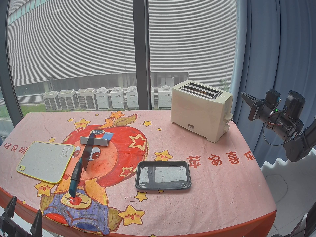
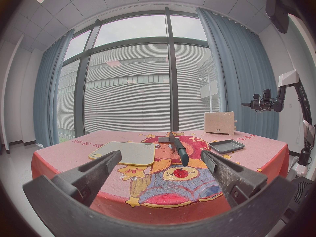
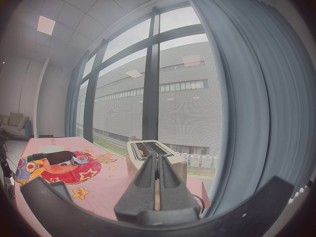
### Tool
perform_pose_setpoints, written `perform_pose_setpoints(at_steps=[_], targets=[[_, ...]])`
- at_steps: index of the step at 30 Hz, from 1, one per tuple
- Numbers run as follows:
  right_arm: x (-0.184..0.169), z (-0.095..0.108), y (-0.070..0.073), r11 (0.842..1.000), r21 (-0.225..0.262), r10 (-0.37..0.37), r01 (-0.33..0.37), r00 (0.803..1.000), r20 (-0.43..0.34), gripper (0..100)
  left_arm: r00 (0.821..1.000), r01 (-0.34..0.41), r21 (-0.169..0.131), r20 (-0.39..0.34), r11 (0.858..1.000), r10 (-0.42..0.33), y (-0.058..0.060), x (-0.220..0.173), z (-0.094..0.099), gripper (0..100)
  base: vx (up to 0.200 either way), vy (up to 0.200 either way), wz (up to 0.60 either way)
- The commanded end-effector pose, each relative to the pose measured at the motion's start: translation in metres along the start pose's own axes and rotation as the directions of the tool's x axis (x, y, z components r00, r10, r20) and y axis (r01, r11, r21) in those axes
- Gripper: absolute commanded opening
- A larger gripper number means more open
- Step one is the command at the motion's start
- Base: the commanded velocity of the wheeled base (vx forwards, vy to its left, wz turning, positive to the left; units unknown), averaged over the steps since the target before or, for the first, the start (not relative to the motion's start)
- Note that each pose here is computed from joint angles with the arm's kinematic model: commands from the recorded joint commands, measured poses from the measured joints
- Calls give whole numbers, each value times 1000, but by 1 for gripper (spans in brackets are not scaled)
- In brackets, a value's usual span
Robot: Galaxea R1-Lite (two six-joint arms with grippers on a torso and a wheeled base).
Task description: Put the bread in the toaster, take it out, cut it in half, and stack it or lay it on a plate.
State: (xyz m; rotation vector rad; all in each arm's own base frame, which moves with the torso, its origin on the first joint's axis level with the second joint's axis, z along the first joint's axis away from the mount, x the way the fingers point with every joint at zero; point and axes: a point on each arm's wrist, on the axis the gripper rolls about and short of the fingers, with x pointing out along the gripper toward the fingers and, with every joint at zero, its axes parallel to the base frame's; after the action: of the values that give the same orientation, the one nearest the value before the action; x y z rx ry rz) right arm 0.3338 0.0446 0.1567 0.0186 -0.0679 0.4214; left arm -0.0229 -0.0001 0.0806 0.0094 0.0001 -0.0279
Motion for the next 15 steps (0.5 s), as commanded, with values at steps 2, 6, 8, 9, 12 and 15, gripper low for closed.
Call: perform_pose_setpoints(at_steps=[2, 6, 8, 9, 12, 15], targets=[[0, -2, 1, 1000, 0, 3, -3, 1000, -5, 0, 1000, 1, 0, 0, 1000, -1, 0, 0, -5, 100, 0, 0, 0], [1, -2, 1, 1000, 1, 3, -3, 1000, -7, 0, 1000, 0, 0, 0, 1000, 0, 0, 0, -5, 100, 0, 0, 0], [1, -2, 1, 1000, 1, 1, -1, 1000, -7, 0, 1000, 0, 0, 0, 1000, 0, 0, 0, -5, 100, 0, 0, 0], [1, -2, 1, 1000, 1, 4, -4, 1000, -7, 0, 1000, 1, 0, 0, 1000, -1, 0, 0, -5, 100, 0, 0, 0], [0, -1, 1, 1000, -1, 3, -3, 1000, -3, 0, 1000, 0, 0, 0, 1000, 0, 0, 0, -5, 100, 0, 0, 0], [0, -1, 1, 1000, -1, 3, -3, 1000, -3, 0, 1000, 1, 0, 0, 1000, -1, 0, 0, -5, 100, 0, 0, 0]])
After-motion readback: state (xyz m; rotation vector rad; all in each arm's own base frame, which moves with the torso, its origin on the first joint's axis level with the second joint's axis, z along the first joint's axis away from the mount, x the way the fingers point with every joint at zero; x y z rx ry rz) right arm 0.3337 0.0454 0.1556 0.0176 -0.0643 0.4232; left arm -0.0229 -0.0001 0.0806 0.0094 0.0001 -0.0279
